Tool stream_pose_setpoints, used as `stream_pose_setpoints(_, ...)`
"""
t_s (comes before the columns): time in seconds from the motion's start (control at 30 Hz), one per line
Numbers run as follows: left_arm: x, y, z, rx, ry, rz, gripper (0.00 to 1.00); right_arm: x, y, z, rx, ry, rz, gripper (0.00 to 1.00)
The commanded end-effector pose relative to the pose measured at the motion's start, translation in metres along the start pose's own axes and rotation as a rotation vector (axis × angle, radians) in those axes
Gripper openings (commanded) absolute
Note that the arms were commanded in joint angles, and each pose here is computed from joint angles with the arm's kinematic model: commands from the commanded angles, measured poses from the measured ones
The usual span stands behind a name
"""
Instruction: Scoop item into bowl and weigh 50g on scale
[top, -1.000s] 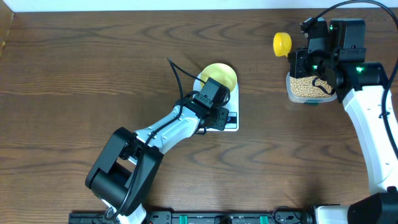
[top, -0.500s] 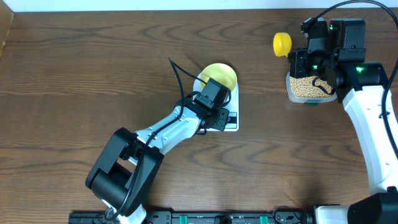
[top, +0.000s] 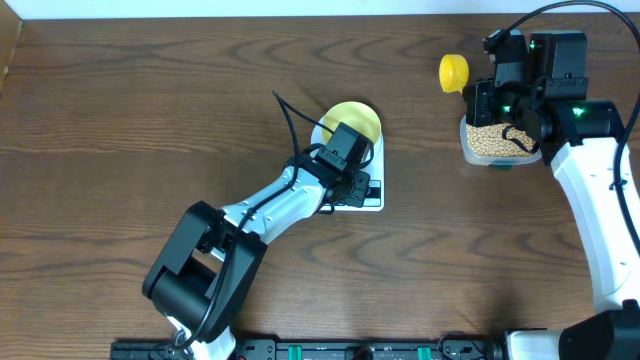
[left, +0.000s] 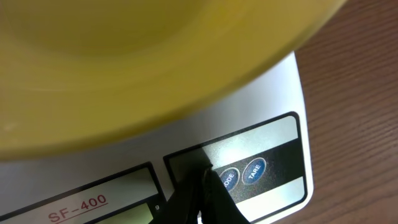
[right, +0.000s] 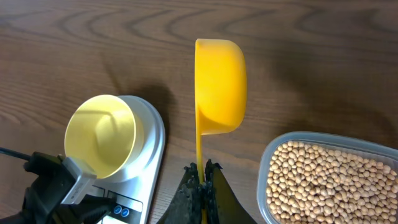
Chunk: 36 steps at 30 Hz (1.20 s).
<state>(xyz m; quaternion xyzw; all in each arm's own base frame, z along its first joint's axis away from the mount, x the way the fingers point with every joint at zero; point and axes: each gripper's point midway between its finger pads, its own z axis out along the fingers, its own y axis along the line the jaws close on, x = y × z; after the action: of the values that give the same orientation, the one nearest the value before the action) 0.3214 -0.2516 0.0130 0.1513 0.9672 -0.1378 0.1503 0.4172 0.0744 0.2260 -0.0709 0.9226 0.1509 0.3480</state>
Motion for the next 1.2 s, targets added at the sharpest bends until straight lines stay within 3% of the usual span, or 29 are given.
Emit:
stream_pose_setpoints(0.0, 0.05, 0.055, 0.032, -0.228, 0.147, -0.02, 0.07, -0.002, 0.001, -0.003, 0.0, -0.006, 0.008, 0.01)
stream_pose_setpoints(0.37, 0.057, 0.064, 0.029, -0.276, 0.171, -0.022, 0.07, -0.001, 0.001, -0.003, 0.0, -0.005, 0.008, 0.01)
stream_pose_setpoints(1.17, 0.079, 0.055, 0.03, -0.22, 0.265, -0.056, 0.07, -0.001, 0.001, -0.003, 0.0, -0.002, 0.009, 0.01)
